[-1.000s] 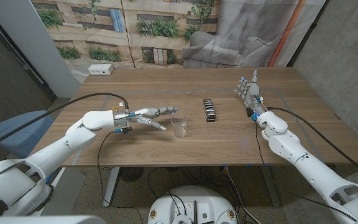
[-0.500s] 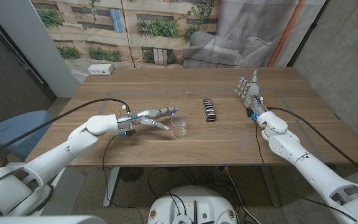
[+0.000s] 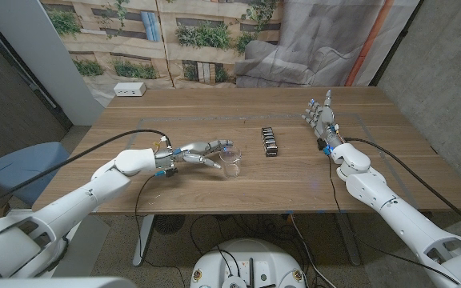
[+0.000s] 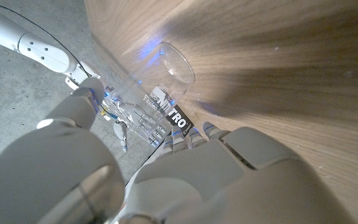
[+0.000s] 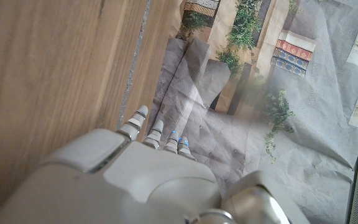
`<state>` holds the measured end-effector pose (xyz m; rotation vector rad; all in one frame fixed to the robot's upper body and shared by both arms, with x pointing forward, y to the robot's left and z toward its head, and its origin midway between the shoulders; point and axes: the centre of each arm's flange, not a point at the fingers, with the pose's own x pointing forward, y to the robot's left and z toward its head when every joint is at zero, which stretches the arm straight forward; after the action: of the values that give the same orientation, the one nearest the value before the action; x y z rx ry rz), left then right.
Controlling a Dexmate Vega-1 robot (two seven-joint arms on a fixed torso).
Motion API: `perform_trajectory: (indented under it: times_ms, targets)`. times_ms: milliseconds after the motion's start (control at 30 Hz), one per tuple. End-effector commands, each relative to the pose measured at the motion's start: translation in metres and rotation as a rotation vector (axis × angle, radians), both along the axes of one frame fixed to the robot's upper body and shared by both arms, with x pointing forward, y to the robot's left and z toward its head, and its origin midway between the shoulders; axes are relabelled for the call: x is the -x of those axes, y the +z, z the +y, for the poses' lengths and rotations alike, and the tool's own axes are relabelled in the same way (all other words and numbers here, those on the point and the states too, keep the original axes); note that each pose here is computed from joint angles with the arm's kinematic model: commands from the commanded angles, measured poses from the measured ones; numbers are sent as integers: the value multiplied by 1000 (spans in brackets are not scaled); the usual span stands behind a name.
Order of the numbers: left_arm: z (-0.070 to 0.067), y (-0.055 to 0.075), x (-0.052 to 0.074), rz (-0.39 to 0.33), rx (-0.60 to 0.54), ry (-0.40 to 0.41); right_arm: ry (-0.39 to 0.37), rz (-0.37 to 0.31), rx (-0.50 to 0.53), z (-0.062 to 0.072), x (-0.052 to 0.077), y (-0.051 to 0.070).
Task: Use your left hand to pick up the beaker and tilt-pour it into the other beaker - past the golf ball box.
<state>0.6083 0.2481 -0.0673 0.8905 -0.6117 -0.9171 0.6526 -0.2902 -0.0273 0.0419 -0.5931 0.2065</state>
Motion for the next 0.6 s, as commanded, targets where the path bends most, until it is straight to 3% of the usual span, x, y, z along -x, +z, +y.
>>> perform_trajectory:
  times_ms: [33,400,600]
  targets:
    - [-9,-2,-1,2,-5,-10,0,0,0,0,0,0]
    - [-14,-1,-8,-42,38,23,0,0,0,0,0,0]
    - [-18,-12,-8,-11,30,17,0,0,0,0,0,0]
